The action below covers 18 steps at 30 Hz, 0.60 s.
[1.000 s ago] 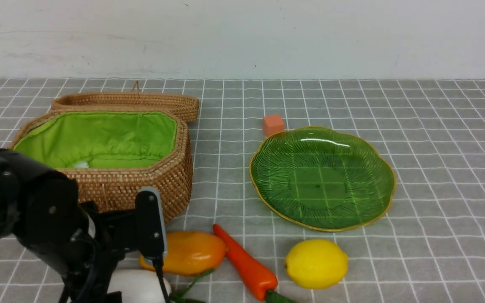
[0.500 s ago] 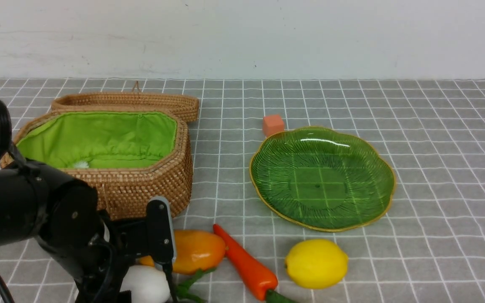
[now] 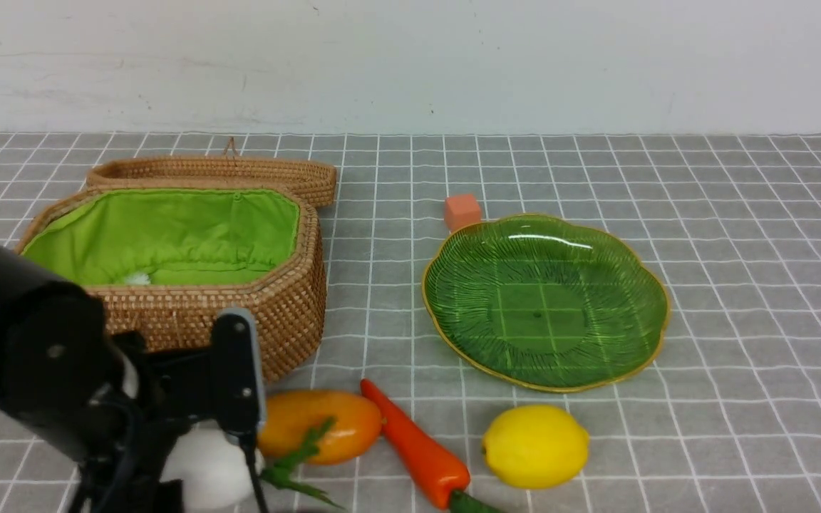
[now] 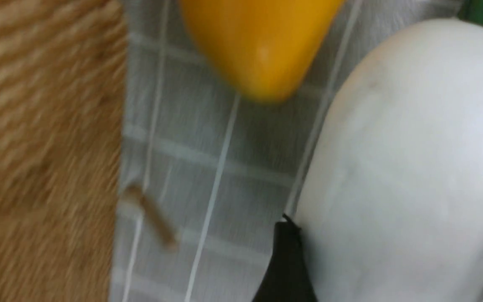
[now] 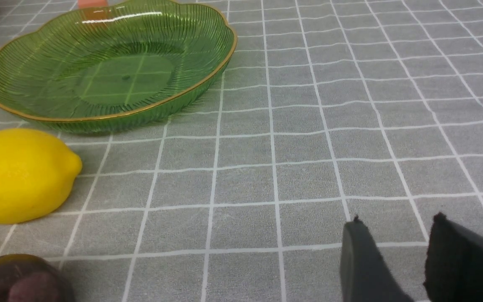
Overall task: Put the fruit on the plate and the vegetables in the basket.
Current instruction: Take a daikon with your left arm and place it on the basket on the left.
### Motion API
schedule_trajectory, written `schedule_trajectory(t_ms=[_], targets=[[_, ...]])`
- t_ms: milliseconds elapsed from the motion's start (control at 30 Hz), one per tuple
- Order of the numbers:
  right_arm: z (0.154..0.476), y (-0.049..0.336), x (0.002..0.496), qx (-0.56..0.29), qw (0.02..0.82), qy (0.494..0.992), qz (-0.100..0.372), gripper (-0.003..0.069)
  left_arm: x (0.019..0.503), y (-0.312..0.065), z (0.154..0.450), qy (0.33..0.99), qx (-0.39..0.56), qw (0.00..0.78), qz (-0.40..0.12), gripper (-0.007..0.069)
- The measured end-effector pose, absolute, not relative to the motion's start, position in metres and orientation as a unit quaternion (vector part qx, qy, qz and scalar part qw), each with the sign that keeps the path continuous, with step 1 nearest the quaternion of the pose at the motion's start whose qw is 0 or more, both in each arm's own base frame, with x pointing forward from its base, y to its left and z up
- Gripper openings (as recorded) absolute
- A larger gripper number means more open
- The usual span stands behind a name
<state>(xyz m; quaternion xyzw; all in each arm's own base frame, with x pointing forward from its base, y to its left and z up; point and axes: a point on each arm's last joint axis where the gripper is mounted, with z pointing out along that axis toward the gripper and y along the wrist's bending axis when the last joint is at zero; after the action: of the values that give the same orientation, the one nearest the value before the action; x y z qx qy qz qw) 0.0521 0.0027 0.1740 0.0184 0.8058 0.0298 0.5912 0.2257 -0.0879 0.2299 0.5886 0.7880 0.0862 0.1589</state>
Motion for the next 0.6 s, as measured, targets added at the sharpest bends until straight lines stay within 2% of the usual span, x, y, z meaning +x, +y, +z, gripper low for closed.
schedule_trajectory(t_ms=[200,267,400,500,567,600], targets=[[0.174,0.003,0.052,0.018,0.591,0.806,0.03,0.0237,0.219,-0.071,0.273,0.785,0.547,0.256,0.14,0.0528],[0.174,0.003,0.052,0.018,0.591,0.806,0.03,0.0237,0.238,-0.058,0.303,0.784,0.491,0.342,0.166,0.0528],[0.174,0.003,0.052,0.018,0.591,0.806,0.03,0.0237,0.27,-0.038,0.333,0.771,0.437,0.415,0.208,0.0528],[0.174,0.003,0.052,0.018,0.591,0.806,0.03,0.0238,0.298,-0.032,0.338,0.751,0.426,0.448,0.231,0.0528],[0.174,0.003,0.052,0.018,0.591,0.806,0.03,0.0238,0.31,-0.034,0.332,0.742,0.431,0.456,0.236,0.0528],[0.174,0.003,0.052,0.018,0.591,0.806,0.03,0.0238,0.322,-0.036,0.319,0.737,0.441,0.454,0.237,0.0528]])
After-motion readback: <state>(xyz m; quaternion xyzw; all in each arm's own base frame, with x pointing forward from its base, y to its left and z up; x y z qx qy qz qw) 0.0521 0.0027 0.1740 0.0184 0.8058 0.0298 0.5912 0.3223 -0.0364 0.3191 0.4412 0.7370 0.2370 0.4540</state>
